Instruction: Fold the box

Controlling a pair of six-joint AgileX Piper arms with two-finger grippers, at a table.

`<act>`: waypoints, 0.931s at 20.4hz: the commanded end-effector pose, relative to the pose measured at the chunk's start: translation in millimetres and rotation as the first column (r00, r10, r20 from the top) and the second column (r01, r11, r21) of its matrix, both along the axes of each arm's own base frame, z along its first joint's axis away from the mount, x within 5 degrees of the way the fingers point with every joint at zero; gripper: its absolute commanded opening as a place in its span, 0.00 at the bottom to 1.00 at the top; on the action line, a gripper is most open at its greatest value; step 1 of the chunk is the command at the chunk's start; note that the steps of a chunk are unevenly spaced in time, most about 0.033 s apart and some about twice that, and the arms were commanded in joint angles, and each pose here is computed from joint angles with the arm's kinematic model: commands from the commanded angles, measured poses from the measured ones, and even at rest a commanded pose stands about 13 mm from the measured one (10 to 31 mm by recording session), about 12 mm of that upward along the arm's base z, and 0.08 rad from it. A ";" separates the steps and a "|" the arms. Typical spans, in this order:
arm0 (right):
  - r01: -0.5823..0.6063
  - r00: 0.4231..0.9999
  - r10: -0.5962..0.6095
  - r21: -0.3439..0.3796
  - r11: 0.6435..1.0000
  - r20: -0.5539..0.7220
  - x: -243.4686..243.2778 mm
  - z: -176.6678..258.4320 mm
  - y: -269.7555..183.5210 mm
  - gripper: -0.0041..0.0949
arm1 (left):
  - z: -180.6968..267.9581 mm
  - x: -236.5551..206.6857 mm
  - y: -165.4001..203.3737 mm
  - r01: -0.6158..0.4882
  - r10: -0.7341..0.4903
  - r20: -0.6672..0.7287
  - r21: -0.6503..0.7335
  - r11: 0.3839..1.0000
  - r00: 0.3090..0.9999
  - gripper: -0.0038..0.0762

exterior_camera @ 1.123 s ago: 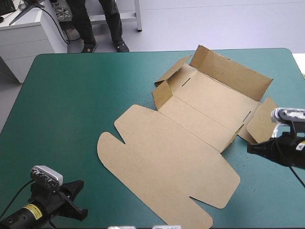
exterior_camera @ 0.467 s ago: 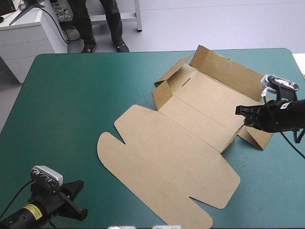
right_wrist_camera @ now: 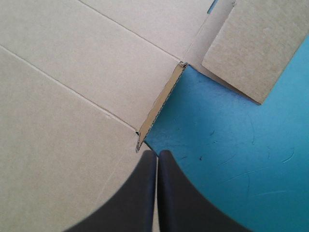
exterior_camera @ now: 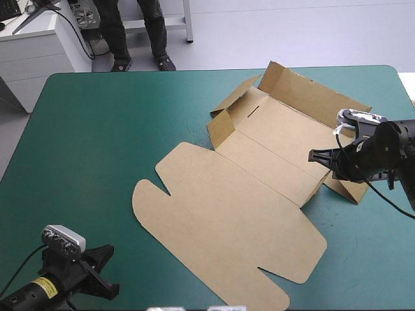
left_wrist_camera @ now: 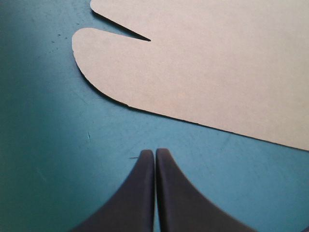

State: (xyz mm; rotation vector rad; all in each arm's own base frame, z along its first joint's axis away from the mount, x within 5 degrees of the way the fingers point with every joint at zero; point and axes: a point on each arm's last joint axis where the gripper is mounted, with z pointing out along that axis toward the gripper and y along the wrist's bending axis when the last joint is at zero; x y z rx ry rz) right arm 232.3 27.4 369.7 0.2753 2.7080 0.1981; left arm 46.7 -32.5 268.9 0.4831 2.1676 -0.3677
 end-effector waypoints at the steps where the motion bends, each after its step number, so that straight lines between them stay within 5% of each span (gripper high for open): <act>1: 0.029 0.999 -0.029 0.006 1.000 0.035 -2.4 10.9 -0.6 0.10 | 14.5 3.0 -2.3 -0.001 0.004 0.063 -0.052 0.999 0.998 0.04; 5: 0.023 1.000 -0.023 0.051 0.998 0.006 2.9 6.0 4.1 0.38 | 14.5 3.0 -2.3 -0.001 0.004 0.063 -0.052 0.999 0.998 0.04; 8: 0.133 0.991 -0.129 0.088 0.987 -0.046 11.4 -2.4 4.6 0.57 | 14.5 3.0 -2.3 -0.001 0.004 0.063 -0.052 0.999 0.998 0.04; 19: 0.264 0.922 -0.238 0.046 0.963 -0.304 64.4 -71.5 10.1 0.57 | 14.5 3.0 -2.3 -0.001 0.004 0.063 -0.052 0.999 0.998 0.04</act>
